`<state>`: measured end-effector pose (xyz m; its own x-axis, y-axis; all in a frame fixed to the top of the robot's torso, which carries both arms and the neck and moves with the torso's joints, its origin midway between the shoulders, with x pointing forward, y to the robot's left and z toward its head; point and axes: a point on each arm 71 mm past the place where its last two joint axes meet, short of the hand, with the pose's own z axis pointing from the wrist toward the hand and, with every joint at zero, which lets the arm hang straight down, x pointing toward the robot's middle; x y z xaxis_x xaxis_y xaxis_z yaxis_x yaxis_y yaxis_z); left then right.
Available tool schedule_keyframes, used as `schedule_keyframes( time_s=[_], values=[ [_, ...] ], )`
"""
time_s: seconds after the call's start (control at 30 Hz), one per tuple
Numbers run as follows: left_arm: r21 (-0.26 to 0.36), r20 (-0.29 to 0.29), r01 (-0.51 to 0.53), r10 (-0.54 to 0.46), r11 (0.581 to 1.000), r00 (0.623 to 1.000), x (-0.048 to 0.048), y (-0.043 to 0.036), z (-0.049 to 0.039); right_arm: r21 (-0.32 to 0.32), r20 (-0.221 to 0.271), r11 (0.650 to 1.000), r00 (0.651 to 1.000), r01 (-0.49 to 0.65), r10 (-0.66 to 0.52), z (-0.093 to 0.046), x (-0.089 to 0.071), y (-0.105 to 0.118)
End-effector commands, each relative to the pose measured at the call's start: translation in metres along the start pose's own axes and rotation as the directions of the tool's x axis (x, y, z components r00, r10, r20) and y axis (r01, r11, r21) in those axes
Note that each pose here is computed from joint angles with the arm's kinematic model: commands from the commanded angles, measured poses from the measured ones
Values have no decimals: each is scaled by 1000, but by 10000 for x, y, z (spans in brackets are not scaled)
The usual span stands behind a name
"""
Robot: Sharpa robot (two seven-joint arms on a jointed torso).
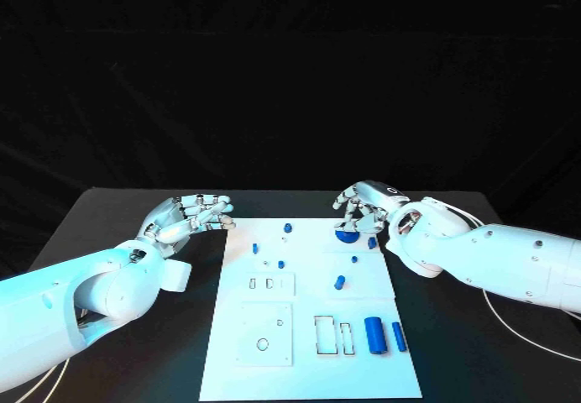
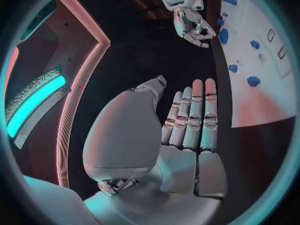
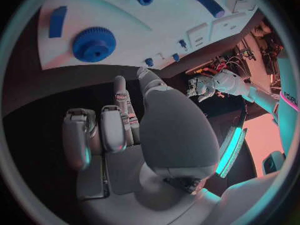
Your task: Assemble the parts on the task board
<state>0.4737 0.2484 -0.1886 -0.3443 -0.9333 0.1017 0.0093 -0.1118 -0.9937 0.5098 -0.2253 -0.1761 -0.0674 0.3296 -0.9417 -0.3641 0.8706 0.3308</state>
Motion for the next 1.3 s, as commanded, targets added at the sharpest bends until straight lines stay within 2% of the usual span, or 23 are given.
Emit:
schedule_keyframes(
  time_s=[0.03,0.23,0.4,0.83,1.3],
  values=[
    [43,38,-11,10,999,999,-96,-44,13,2,-56,998,997,-55,55,-61,-16,-86],
    [50,86,-24,20,998,996,-236,-55,18,47,-85,998,995,-52,56,-125,-66,-298],
    [53,102,-26,20,998,995,-281,-58,20,72,-106,996,993,-45,52,-99,-55,-392],
    [50,96,-17,12,999,995,-265,-56,23,105,-166,994,985,-32,50,-4,139,-445],
    [44,82,-7,4,999,997,-213,-53,25,118,-186,993,981,-30,52,40,215,-427]
  ],
)
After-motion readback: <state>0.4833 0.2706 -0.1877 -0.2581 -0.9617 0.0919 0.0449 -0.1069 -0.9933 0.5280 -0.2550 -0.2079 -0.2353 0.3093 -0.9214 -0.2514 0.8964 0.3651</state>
